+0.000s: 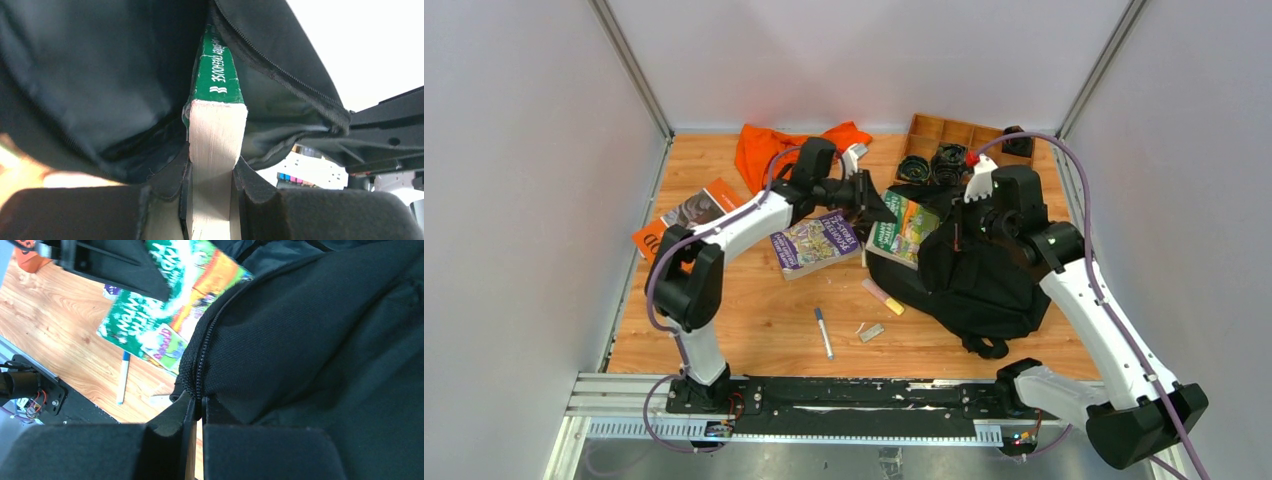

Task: Pack the student bag
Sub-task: Place the book in the student bag.

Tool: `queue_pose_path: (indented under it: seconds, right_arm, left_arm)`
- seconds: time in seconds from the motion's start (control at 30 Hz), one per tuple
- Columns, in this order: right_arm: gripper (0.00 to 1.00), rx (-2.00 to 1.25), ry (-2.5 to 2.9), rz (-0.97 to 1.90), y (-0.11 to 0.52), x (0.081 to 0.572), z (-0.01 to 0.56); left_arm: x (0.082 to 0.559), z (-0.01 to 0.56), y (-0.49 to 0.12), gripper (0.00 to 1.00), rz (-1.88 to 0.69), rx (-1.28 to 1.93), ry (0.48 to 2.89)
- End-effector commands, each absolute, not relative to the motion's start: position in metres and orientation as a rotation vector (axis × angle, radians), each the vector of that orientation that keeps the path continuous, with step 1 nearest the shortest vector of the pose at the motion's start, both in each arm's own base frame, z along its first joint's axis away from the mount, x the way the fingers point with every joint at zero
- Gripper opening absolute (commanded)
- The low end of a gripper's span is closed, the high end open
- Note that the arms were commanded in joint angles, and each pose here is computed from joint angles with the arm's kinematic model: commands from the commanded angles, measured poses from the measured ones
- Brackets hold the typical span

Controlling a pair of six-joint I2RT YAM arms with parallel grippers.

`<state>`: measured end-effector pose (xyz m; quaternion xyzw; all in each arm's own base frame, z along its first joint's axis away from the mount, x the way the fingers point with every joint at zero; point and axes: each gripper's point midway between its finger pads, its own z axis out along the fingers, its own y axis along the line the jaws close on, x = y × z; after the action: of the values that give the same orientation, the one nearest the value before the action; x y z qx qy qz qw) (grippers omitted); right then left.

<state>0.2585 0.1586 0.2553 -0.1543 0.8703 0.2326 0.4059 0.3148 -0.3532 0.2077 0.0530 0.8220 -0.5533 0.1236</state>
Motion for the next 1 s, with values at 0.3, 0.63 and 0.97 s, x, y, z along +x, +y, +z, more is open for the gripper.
queue_pose_path:
  seconds: [0.3, 0.63, 0.97]
  right_arm:
    - [0.00, -0.353, 2.086, 0.755, 0.178, 0.261, 0.266]
    - [0.00, -0.318, 2.106, 0.776, 0.182, 0.266, 0.260]
    - [0.00, -0.311, 2.082, 0.724, 0.172, 0.261, 0.265]
  left_arm:
    - [0.304, 0.185, -0.469, 0.00, -1.871, 0.351, 2.353]
    - [0.302, 0.158, -0.506, 0.00, -1.882, 0.256, 2.390]
    - [0.296, 0.155, -0.489, 0.71, -1.700, 0.335, 2.454]
